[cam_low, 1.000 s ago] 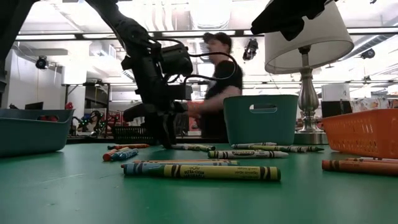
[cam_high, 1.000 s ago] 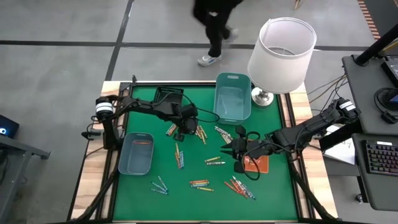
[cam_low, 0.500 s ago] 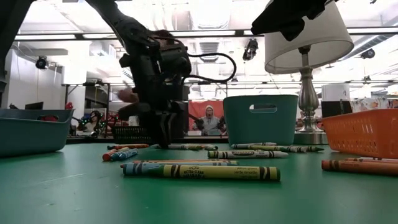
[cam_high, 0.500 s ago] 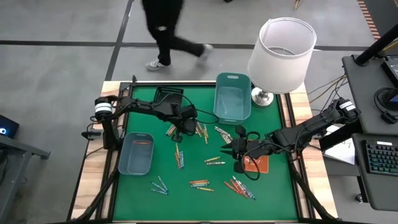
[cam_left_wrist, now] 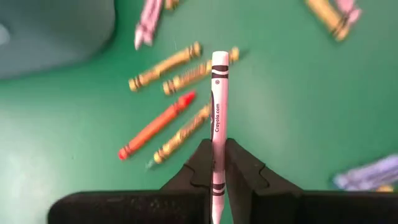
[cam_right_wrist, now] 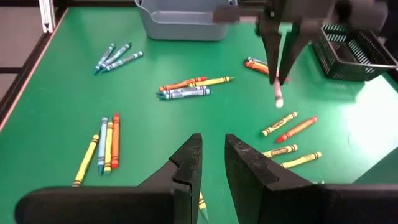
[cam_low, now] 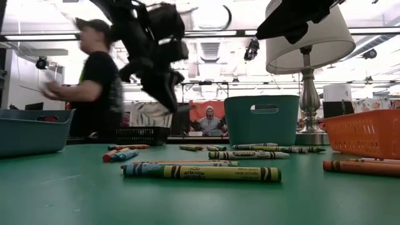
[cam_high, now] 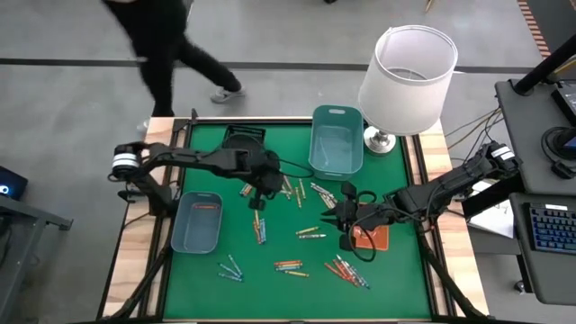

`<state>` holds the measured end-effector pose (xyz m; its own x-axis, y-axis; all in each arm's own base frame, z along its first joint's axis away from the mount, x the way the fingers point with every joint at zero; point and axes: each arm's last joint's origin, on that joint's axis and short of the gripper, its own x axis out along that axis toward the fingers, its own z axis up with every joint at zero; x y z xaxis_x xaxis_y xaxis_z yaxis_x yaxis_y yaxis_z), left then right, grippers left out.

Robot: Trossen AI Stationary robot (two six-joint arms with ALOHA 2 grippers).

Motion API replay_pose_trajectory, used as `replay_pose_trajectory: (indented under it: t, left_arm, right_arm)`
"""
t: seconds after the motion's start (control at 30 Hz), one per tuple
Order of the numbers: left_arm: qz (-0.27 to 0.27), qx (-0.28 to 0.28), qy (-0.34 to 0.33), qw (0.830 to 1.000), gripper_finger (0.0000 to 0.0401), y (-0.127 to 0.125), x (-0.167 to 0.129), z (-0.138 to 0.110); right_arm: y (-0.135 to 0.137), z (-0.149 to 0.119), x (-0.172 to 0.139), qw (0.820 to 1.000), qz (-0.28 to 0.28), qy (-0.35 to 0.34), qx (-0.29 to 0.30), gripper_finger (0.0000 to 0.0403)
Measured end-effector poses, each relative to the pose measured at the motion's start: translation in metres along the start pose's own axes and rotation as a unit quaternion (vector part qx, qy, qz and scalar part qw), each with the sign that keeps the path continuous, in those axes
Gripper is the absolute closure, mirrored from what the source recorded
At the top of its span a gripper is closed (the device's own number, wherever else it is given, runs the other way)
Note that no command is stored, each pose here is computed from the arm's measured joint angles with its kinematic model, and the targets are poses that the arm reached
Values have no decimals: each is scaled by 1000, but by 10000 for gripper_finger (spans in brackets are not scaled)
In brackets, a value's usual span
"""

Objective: Sort crayons
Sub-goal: Put the white crayon into the green bin

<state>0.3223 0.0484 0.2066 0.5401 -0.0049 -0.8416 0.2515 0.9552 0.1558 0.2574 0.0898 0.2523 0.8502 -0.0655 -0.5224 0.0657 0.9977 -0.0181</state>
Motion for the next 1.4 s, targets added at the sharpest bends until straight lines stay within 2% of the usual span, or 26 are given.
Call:
replay_pose_trajectory:
  t: [0.2, 0.37, 0.53, 0.73, 0.93, 1.13, 1.23, 1.33, 1.4]
  left_arm:
    - [12, -15, -89, 996, 401, -19, -21, 19]
    - [11, -27, -180, 983, 401, -41, -32, 27]
    - [39, -50, -268, 961, 401, -62, -40, 30]
    - [67, -62, -349, 933, 401, -79, -43, 35]
    - [87, -86, -434, 893, 401, -88, -42, 39]
    - [101, -99, -484, 863, 401, -89, -36, 46]
    - [102, -99, -486, 863, 401, -89, -31, 49]
    - [106, -99, -483, 864, 401, -89, -27, 51]
    - [106, -99, -481, 865, 401, -89, -25, 51]
  right_arm:
    - [1, -9, 3, 1000, 3, -8, 0, 344]
    - [4, -14, 5, 999, 15, -43, -7, 344]
    - [5, -15, 7, 993, 25, -114, -21, 344]
    - [3, -14, 4, 977, 26, -207, -46, 344]
    - [3, -7, 0, 966, 21, -249, -67, 344]
    - [4, 1, -2, 961, 21, -270, -59, 344]
    - [5, 5, -3, 960, 23, -274, -53, 332]
    - [5, 10, -5, 958, 21, -282, -47, 303]
    - [4, 14, -6, 958, 0, -283, -43, 279]
